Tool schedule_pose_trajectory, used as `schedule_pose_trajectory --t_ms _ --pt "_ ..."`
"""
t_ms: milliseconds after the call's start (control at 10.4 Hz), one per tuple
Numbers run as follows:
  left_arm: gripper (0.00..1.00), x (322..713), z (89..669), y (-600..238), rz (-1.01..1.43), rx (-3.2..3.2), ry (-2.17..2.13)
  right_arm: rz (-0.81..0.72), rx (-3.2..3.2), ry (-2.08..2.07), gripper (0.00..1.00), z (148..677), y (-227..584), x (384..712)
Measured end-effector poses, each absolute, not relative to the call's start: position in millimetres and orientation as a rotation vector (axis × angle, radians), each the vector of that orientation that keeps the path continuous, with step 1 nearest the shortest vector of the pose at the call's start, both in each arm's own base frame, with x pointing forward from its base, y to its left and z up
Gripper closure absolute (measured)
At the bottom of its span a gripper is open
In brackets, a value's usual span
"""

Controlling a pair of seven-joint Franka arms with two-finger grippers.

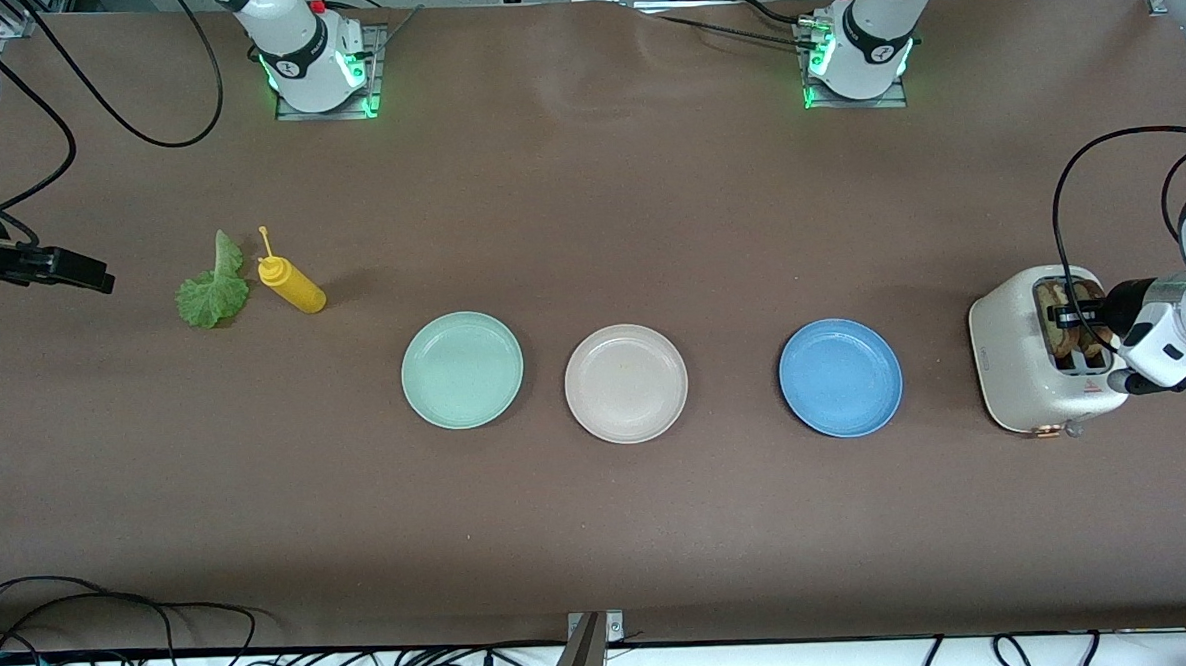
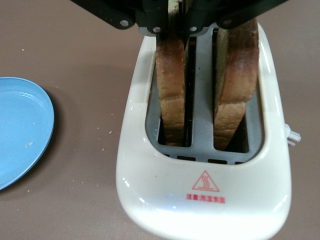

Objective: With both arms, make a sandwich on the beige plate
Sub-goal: 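Lower the left gripper and grasp one bread slice in the toaster, then lift the bread slice out of the toaster with the left gripper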

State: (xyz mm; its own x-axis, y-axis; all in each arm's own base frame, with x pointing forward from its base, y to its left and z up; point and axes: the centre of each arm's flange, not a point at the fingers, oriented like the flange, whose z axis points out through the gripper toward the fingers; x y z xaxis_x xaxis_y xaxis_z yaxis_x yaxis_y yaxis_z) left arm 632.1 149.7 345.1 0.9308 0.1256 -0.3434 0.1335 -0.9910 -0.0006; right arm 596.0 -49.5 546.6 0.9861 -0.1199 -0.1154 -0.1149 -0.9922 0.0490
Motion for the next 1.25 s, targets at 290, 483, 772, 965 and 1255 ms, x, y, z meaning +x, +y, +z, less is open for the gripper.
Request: schedule_pose_trajectory --t_ms 290,483,772,965,1255 --pt "0.92 631 362 156 -0.565 3.056 0.216 -0.183 3.089 -0.182 0.00 547 -49 596" --pt "0.92 630 391 161 -0.576 3.050 0.212 -0.183 3.089 -0.182 0.00 547 -50 596" --pt "0.92 628 425 162 -0.596 3.043 0.214 -0.183 3.089 -0.182 0.00 547 -50 596" --pt "0.92 626 445 162 -0.616 3.036 0.216 -0.183 3.089 -0.182 0.00 547 -50 596" --pt "0.92 625 467 160 -0.631 3.031 0.213 -0.184 3.089 -0.181 0.00 547 -50 596"
